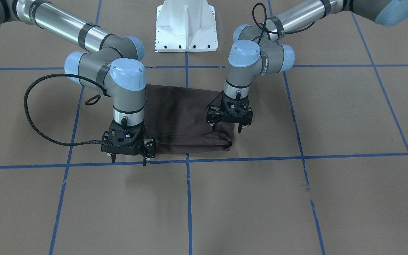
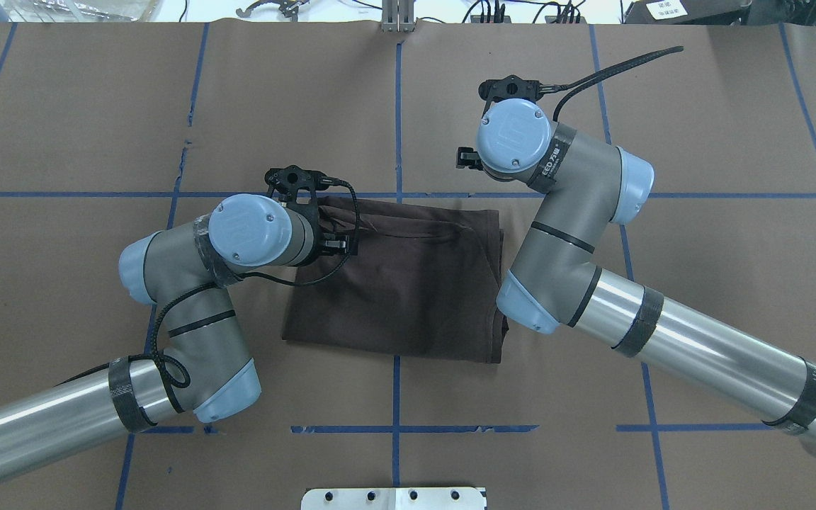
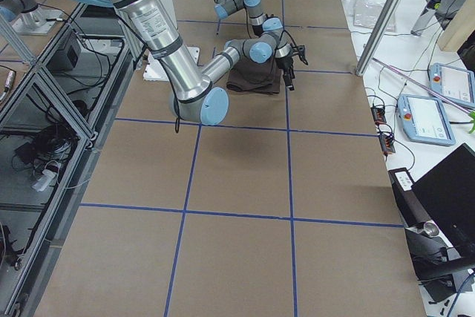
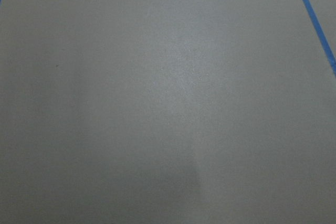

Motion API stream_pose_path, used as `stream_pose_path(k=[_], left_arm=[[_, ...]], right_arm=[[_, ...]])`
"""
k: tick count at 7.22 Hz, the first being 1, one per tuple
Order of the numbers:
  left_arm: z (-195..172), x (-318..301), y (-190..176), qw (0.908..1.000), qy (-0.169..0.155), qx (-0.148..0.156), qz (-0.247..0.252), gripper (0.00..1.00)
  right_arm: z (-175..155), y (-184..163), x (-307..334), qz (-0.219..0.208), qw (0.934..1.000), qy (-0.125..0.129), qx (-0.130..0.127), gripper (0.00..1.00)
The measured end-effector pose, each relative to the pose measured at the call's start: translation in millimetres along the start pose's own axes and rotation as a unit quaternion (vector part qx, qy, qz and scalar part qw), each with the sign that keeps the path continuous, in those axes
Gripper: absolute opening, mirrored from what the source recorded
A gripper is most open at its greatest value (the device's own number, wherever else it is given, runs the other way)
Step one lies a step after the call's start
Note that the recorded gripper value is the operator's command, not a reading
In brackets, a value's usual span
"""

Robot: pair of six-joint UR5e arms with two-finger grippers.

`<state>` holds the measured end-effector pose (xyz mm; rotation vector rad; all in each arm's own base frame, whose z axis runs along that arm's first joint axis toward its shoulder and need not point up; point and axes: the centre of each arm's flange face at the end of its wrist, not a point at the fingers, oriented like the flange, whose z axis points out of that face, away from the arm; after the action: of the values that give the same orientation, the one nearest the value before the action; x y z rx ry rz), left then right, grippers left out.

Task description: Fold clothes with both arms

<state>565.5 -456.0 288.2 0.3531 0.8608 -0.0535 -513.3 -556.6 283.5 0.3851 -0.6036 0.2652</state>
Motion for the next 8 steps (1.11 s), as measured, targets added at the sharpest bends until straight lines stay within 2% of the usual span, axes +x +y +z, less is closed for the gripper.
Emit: stream_pose_path(k=[2,4,8], left_arm=[[3,2,0,1.0000,-0.002,-0.003,0.000,1.00],[8,-11,-17,0.9999,-0.013,0.004,-0.010,1.00],[32,-34,-100,0.9971,-0.052,0.031,-0.046,1.00]], right_arm=[[1,2,-1,-0.001,1.0000,0.000,-0.001,1.00],[2,5,-2,-0.003,1.0000,0.000,-0.002,1.00],[2,8,-2,-0.004,1.0000,0.000,-0.003,1.00]])
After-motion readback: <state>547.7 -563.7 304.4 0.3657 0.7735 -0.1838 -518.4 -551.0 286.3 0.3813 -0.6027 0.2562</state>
